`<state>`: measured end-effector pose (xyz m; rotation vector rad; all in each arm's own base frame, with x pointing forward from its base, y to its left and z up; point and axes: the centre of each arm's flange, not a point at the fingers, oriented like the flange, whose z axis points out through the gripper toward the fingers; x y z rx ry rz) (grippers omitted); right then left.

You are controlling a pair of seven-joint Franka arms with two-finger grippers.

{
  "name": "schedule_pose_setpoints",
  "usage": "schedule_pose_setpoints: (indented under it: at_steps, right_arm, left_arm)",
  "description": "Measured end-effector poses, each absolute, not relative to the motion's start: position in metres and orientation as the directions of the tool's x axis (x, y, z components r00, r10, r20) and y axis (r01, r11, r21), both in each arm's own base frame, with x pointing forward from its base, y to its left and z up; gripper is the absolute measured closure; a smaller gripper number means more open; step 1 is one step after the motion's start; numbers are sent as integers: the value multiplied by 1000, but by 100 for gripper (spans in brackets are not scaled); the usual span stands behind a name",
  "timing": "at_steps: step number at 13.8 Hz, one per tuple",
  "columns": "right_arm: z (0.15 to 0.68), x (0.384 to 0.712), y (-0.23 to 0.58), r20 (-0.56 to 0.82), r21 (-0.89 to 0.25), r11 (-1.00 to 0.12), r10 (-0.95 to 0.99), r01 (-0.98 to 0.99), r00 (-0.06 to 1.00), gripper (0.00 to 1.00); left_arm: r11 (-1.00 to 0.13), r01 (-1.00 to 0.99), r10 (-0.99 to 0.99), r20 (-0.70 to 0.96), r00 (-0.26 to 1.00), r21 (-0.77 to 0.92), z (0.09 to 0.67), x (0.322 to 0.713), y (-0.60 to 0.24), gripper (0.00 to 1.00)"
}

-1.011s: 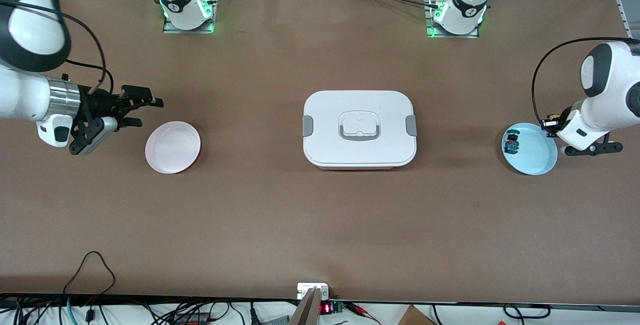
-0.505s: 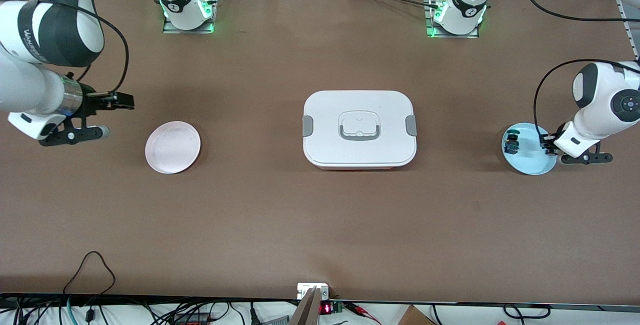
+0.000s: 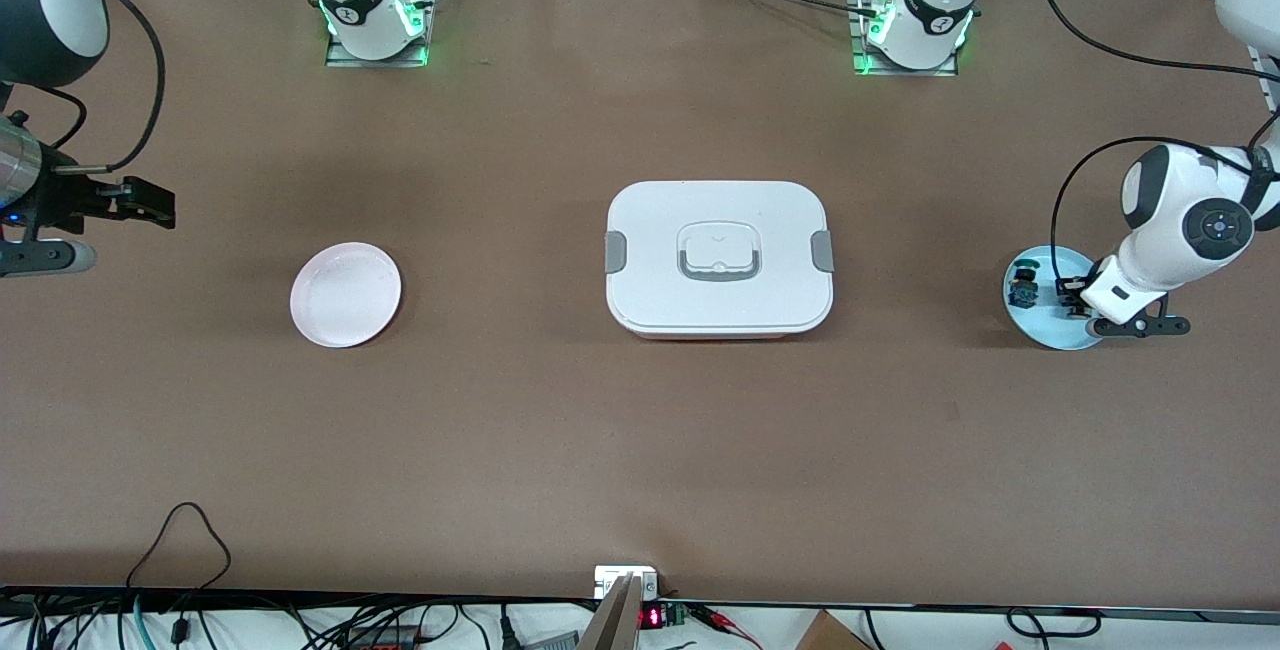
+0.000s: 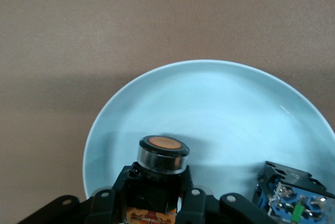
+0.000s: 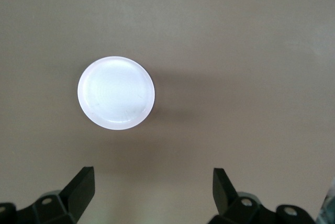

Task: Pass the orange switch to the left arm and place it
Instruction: 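Lower the switch onto the blue plate with the left gripper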

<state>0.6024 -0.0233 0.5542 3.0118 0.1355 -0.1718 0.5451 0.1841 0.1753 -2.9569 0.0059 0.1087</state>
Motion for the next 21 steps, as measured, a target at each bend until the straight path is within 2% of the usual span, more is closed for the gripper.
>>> schedule_pose_setpoints:
  at_steps: [2, 3, 9, 11, 14, 18, 21]
  right_arm:
    - [563, 599, -31, -103, 111, -991, 66, 77, 993, 0]
    - [564, 598, -29, -100, 99, -992, 64, 74, 993, 0]
    - [554, 588, -28, -80, 39, -999, 30, 33, 996, 0]
    - [556, 585, -31, -72, 39, -999, 21, 24, 997, 0]
    - [558, 584, -37, -61, 39, -999, 10, 12, 998, 0]
    - [559, 583, -33, -60, 38, -999, 9, 11, 998, 0]
    - [560, 583, -25, -61, 37, -999, 6, 9, 998, 0]
  left_arm:
    - [-982, -17, -4, -69, 998, -188, 175, 548, 184, 59]
    - [-982, -16, -4, -68, 998, -188, 175, 548, 184, 53]
    - [-981, -14, -6, -45, 999, -192, 183, 558, 184, 2]
    - [-979, -20, -18, -14, 1000, -203, 202, 572, 179, 0]
    - [-968, -52, -40, -54, 998, -245, 253, 595, 146, 0]
    - [-965, -19, 14, -121, 993, -263, 360, 625, 104, 0]
    - [-964, -8, 22, -107, 994, -267, 437, 639, 78, 0]
